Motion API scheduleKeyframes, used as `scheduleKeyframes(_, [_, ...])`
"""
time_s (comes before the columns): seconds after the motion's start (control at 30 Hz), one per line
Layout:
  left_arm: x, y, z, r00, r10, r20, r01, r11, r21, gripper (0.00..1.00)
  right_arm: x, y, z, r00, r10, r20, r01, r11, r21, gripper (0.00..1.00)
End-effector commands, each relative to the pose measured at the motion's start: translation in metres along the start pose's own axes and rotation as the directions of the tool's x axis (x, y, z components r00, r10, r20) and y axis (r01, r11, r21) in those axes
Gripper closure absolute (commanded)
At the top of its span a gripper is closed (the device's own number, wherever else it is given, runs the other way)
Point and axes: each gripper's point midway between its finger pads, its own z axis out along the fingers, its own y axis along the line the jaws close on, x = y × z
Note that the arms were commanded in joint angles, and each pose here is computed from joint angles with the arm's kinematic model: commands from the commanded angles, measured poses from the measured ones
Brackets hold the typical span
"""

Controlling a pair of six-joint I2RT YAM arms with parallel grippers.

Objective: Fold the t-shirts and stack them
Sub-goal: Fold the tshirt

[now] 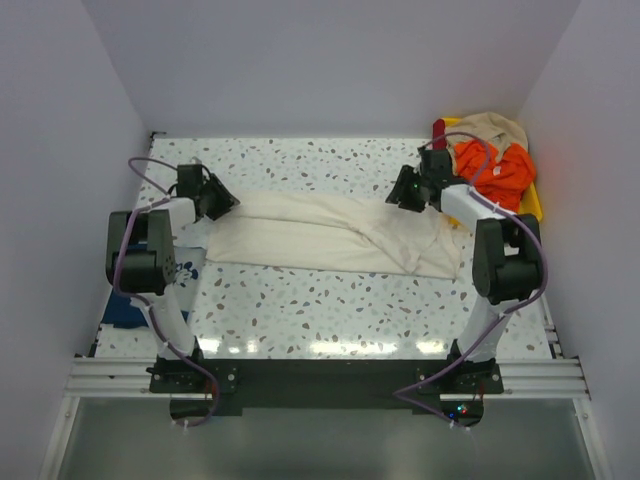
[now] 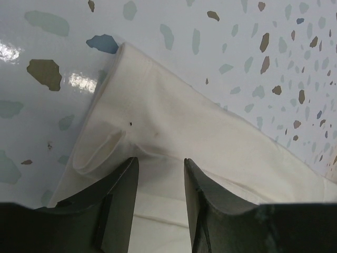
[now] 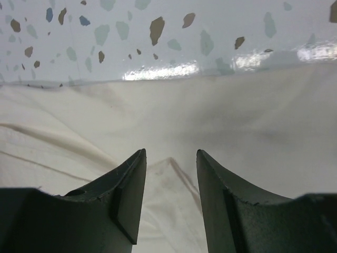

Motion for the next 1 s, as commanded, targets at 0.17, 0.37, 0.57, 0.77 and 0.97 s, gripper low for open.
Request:
scheduleKeyframes(0.17, [-0.01, -0.011, -0.023, 0.999, 0.015, 0.05, -0.016, 1.0, 0.017, 0.56, 0.017, 0.035, 0.002, 0.989, -0.146, -0.038, 0.145, 0.989, -0.032, 0.52])
scheduleKeyframes(0.37, [-0.002, -0.006, -0.028, 0.999, 0.012, 0.042, -0.013, 1.0, 0.006, 0.57, 0.031, 0.026, 0.006, 0.98, -0.185, -0.072, 0.186, 0.982, 0.006, 0.43])
scheduleKeyframes(0.57, [0.003, -0.003, -0.029, 0.999, 0.005, 0.035, -0.005, 1.0, 0.005, 0.57, 0.046, 0.021, 0.017, 0.976, -0.19, -0.106, 0.193, 0.981, 0.013, 0.45])
scheduleKeyframes(0.77, [0.002, -0.005, -0.031, 0.999, 0.007, 0.038, -0.007, 1.0, 0.008, 0.57, 0.061, 0.021, 0.028, 0.973, -0.184, -0.14, 0.185, 0.983, -0.002, 0.49])
scheduleKeyframes(0.97, [0.001, -0.004, -0.033, 0.999, 0.008, 0.043, -0.008, 1.0, 0.005, 0.57, 0.058, 0.03, 0.016, 0.978, -0.173, -0.118, 0.171, 0.985, -0.025, 0.68])
